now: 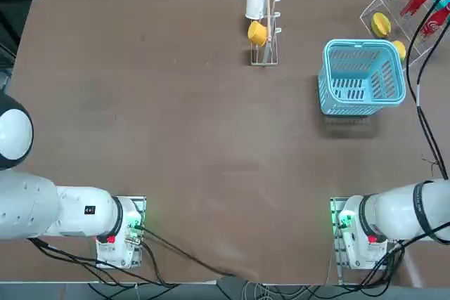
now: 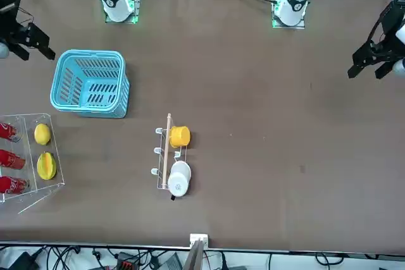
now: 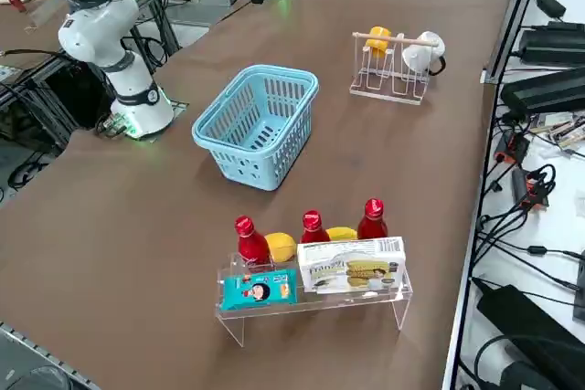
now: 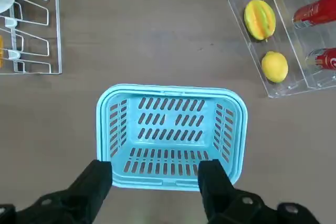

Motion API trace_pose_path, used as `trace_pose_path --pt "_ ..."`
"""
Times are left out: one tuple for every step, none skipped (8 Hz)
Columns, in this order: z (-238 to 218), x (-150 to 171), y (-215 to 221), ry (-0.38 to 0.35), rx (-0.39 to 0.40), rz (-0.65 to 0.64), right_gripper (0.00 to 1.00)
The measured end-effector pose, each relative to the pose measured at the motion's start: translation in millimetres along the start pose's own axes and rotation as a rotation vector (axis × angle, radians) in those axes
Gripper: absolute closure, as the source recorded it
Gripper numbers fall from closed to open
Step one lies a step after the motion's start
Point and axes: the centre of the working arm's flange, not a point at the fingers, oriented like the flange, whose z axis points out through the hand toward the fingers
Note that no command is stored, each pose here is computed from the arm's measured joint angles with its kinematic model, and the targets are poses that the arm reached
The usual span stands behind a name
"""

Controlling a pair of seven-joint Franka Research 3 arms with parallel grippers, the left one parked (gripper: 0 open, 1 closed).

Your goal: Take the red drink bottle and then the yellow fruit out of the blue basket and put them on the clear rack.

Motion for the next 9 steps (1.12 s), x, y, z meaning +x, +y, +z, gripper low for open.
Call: trace_pose_path --pt "-0.8 0.4 0.1 0.004 0.000 0.000 0.00" --pt "-2.3 0.5 0.6 0.008 0.000 0.001 0.00" --pt "-3.4 0.6 1.4 0.011 0.000 0.002 0.00" --pt "-3.9 0.8 1.9 0.014 0.001 0.003 0.00" --pt "-3.9 1.0 2.1 0.015 0.001 0.005 0.00" --pt "-3.8 1.0 2.7 0.014 0.001 0.008 0.00" --pt "-3.3 1.3 3.2 0.014 0.007 0.011 0.00" --pt "-2.3 1.9 2.9 0.012 0.019 0.021 0.00" --pt "-1.8 2.2 3.0 0.010 0.027 0.044 0.00"
